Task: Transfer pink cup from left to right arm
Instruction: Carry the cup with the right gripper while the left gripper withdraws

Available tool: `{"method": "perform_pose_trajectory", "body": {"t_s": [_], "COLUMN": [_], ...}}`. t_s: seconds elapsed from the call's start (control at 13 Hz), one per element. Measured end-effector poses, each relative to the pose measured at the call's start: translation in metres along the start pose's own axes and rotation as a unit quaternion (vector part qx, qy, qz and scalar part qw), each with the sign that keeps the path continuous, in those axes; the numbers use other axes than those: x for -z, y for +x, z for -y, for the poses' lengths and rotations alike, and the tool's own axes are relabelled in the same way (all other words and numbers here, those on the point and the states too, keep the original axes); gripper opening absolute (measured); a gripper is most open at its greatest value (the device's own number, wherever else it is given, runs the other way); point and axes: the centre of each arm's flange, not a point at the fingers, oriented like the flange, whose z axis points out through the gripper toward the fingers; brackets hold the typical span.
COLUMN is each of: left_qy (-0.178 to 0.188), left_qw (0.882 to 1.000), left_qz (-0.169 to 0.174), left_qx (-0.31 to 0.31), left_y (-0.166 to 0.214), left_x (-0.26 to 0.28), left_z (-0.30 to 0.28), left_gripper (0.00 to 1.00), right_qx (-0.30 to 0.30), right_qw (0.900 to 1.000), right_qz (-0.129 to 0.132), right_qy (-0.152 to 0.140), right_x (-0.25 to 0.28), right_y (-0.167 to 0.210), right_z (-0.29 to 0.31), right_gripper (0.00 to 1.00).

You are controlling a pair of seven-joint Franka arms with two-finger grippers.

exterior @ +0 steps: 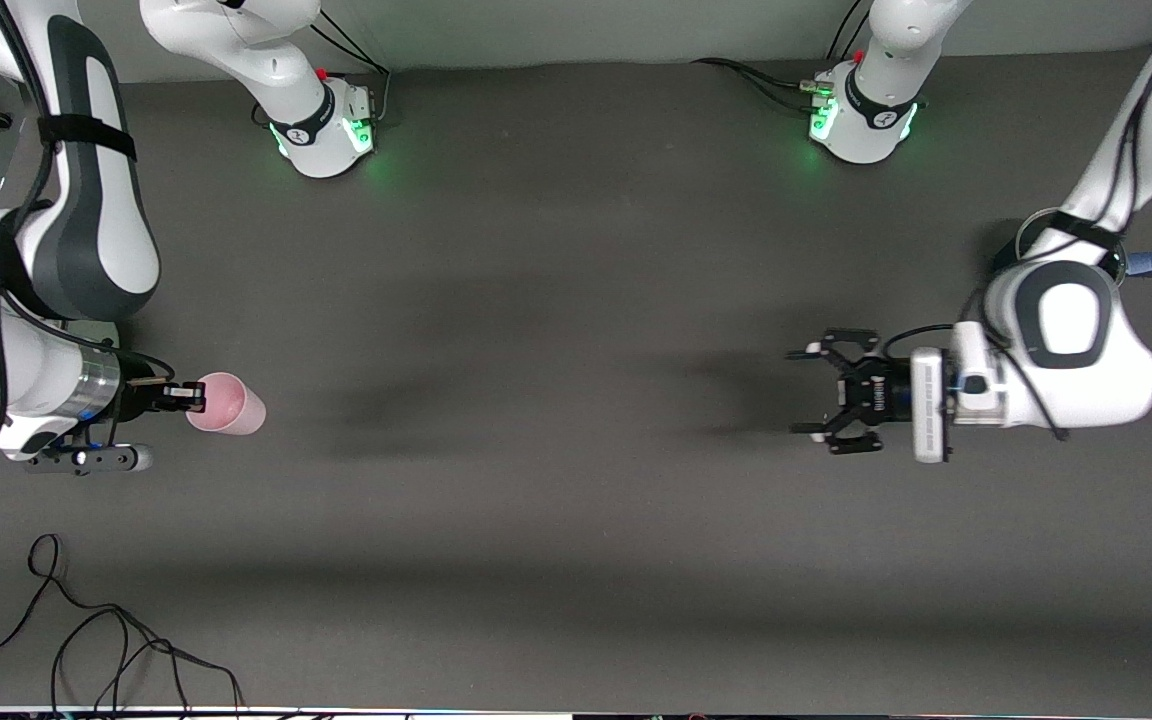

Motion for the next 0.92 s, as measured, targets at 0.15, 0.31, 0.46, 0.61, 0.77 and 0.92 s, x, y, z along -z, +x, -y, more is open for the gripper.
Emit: {"method": "perform_pose_trajectory", "body": {"t_s": [0.15,0.31,0.46,0.61,0.77,0.92], "left_qy": [-0.006,0.014,0.050,0.082,0.128,0.180], "left_qw": [0.996,0.983,0.964,0.943,0.918,0.891], "left_qz": [0.071,0.149,0.210,0.264,0.309,0.337], "left_qx": [0.046,0.107,0.155,0.183,0.215,0.246], "left_y": [-0.001,0.009,0.019,0.027,0.034,0.041], "left_x": [0.036,0.071,0.098,0.121,0.141,0.152], "left_z": [-0.003,-0.007,-0.013,-0.024,-0.033,-0.041], "left_gripper": [1.00,1.00,1.00,1.00,1.00,1.00], "right_qx": [-0.003,0.002,0.004,0.003,0.001,-0.001], "right_qw": [1.000,1.000,1.000,1.000,1.000,0.999], "right_qz": [-0.011,-0.021,-0.023,-0.024,-0.027,-0.033], "right_qy": [-0.001,-0.003,-0.005,-0.007,-0.010,-0.015], "right_x": [-0.029,-0.060,-0.081,-0.094,-0.112,-0.133], "right_y": [-0.005,-0.011,-0.017,-0.020,-0.023,-0.024], "right_z": [-0.008,-0.012,-0.015,-0.018,-0.020,-0.023], "right_gripper": [0.04,0.04,0.04,0.04,0.04,0.04]}}
